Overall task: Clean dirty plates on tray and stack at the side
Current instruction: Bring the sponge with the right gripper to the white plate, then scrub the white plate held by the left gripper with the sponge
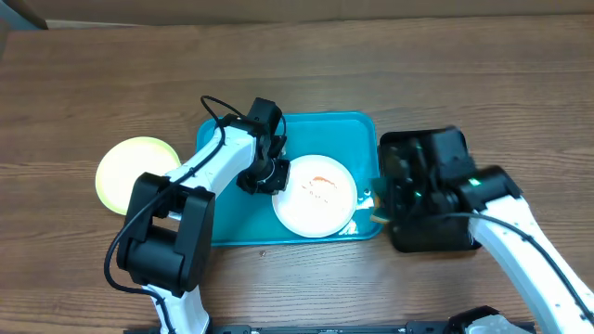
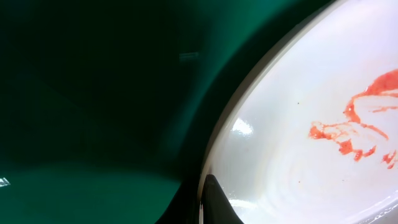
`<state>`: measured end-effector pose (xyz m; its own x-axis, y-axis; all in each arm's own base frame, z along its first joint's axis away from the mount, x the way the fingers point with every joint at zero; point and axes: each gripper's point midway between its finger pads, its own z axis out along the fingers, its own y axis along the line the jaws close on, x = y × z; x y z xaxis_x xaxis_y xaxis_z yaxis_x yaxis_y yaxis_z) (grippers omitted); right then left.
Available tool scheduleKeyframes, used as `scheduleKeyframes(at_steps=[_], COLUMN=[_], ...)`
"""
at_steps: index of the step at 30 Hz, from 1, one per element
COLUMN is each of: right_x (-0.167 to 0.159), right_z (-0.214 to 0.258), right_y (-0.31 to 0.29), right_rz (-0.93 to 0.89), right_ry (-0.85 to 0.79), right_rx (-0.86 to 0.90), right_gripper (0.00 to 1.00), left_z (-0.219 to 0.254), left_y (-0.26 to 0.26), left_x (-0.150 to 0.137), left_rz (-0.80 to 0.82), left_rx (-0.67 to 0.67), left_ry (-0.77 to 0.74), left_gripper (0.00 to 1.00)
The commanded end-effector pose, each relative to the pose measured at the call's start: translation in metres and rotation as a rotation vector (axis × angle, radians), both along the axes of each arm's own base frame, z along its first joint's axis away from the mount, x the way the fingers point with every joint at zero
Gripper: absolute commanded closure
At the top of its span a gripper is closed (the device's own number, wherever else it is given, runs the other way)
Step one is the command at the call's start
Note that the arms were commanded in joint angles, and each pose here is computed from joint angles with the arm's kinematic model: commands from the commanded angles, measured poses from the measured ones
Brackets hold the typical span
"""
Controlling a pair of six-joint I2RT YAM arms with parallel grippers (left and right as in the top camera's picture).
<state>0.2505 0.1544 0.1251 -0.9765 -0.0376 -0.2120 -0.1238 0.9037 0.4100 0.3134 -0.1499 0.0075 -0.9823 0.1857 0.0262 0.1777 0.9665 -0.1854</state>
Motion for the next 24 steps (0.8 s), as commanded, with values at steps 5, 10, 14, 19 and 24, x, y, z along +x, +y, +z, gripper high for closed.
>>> scheduleKeyframes(at_steps=[5, 10, 14, 19, 24], right_x=[0.017, 0.027, 0.035, 0.038, 0.050], right_z=[-0.020, -0.056, -0.078, -0.103, -0.115], right_y=[0.055, 0.065, 0.070, 0.072, 0.078], right_rz=[0.136, 0.094, 0.087, 0.054, 0.044], right_ry=[0.040, 0.106, 0.126, 0.172, 0.151], right_rx=[-0.005, -0.020, -0.028, -0.040, -0.025], right_gripper=[0.96, 0.96, 0.96, 0.96, 0.96], left_z=[-0.004, -0.004, -0.004, -0.004, -0.004], left_y=[-0.008, -0.008, -0.008, -0.008, -0.010], left_x=[-0.006, -0.006, -0.006, -0.006, -0.007], left_rz=[-0.030, -0.026, -0.026, -0.026, -0.032], left_rx=[0.008, 0.008, 0.008, 0.008, 0.007], left_ry=[0.009, 0.010, 0.011, 0.010, 0.009], left_gripper=[0.96, 0.96, 0.96, 0.96, 0.96])
